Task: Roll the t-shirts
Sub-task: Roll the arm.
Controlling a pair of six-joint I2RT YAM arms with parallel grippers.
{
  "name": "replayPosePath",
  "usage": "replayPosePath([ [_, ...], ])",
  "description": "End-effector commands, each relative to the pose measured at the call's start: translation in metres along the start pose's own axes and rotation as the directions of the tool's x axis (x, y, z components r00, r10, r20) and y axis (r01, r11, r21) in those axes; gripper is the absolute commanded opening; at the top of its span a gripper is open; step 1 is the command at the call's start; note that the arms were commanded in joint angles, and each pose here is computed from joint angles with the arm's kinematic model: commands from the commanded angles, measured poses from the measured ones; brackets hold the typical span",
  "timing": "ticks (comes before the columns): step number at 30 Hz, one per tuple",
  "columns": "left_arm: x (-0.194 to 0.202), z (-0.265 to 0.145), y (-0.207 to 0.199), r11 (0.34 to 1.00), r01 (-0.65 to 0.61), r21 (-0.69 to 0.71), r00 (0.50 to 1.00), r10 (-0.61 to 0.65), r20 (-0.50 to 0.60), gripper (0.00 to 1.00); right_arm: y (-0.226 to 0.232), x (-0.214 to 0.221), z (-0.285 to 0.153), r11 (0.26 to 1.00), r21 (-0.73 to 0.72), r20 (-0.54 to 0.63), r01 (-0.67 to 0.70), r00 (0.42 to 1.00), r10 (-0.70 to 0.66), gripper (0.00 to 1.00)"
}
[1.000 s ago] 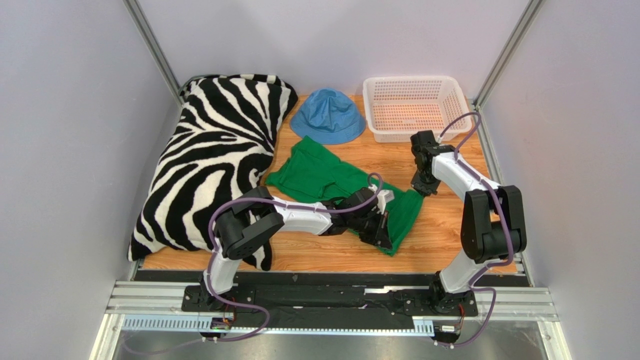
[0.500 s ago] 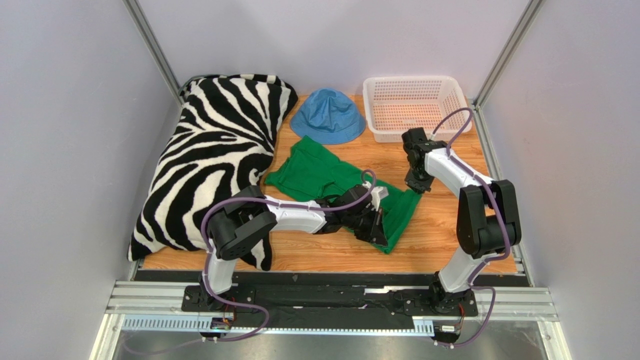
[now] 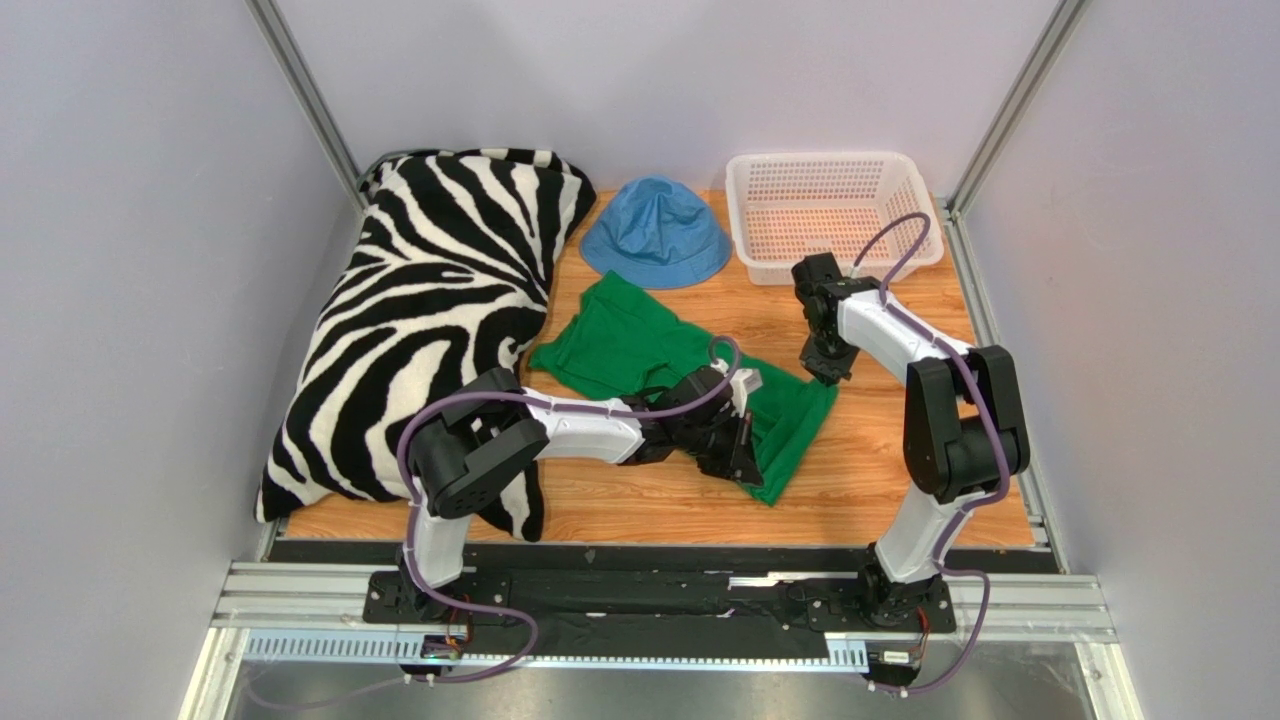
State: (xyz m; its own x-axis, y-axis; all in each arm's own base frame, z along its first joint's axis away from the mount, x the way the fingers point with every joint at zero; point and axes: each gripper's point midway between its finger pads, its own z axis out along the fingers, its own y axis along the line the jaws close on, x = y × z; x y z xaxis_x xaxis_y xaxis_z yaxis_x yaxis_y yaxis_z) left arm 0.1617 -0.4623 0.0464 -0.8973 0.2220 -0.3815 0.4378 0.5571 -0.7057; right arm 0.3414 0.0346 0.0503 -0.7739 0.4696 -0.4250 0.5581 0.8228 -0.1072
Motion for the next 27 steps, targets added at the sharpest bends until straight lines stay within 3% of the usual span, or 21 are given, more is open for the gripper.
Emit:
replayPosePath([
  [1,-0.013,-0.017,-0.015,0.999,-0.031,0.028,0.999,0.029,0.046,0.00,0.017,-0.021,-0.007,0.998,-0.048,0.064,-0.045,0.997,0.048,0.11],
  [27,-0.023,-0.029,-0.022,0.997,-0.078,0.014,0.995,0.077,0.055,0.00,0.032,-0.027,-0.015,0.996,-0.080,0.056,-0.036,0.998,0.040,0.13],
])
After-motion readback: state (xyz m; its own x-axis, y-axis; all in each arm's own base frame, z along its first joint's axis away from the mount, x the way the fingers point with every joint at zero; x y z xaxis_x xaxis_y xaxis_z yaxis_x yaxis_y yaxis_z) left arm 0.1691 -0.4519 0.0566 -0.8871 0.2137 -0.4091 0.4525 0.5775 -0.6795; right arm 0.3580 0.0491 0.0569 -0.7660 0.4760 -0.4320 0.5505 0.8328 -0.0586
